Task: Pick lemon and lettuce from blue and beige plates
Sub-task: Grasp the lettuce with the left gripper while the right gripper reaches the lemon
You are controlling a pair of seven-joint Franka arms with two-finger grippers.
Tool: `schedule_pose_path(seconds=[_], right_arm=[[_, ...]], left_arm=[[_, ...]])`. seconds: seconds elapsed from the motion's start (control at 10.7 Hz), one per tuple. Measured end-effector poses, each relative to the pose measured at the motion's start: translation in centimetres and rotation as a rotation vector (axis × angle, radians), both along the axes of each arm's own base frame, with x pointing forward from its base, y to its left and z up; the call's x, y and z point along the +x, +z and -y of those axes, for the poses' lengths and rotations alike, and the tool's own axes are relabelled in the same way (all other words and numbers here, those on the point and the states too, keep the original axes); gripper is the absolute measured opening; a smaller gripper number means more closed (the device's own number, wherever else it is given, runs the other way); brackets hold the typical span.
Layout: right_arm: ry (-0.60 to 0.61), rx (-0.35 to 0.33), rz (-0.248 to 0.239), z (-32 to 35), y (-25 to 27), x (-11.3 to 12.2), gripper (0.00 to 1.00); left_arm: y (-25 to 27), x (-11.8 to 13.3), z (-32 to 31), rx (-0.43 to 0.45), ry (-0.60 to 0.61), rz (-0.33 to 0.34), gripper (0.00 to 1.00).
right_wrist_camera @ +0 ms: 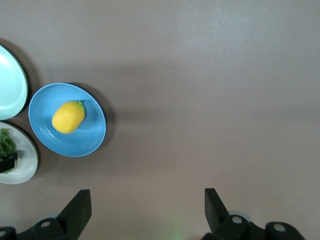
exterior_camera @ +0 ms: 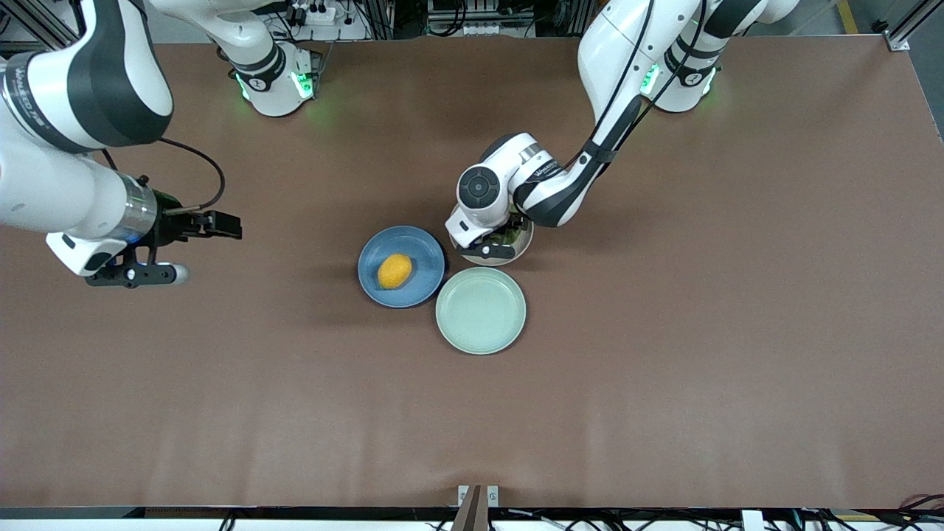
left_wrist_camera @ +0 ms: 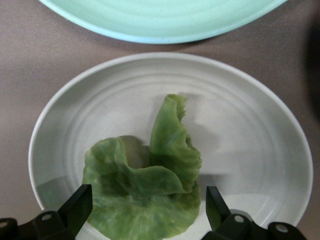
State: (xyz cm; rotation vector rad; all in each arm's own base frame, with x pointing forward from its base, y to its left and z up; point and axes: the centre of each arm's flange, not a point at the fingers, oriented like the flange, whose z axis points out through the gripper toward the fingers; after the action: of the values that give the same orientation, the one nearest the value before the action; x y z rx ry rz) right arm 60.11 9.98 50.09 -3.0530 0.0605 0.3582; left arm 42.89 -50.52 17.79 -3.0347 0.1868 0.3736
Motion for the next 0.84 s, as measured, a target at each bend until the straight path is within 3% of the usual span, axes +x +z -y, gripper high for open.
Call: schedule_pose_path(seconds=[0.28,0.37,0.65,0.84], right_arm=[[-0.117,-0.025,-0.012,-1.3,-3.0,1.2,1.0],[-0.147,-0.026,-0.011,-2.1,-4.1,1.4,1.0],[-0.268,0.004,-0.001,-5.0,-7.9,1.4,1.0],[-0.333,-0.008,0.013,-7.6,-9.9,0.7,1.0]], left_arm=[[-0.2,0.1,0.0,0.003,0.024,0.004,0.62],[-0.1,0.1,0.1,-0.001,0.025,0.008,0.45],[0.3,0.3,0.3,-0.001,0.048,0.015,0.08],[1.2,0.7,0.6,-0.011,0.068,0.031,0.04]])
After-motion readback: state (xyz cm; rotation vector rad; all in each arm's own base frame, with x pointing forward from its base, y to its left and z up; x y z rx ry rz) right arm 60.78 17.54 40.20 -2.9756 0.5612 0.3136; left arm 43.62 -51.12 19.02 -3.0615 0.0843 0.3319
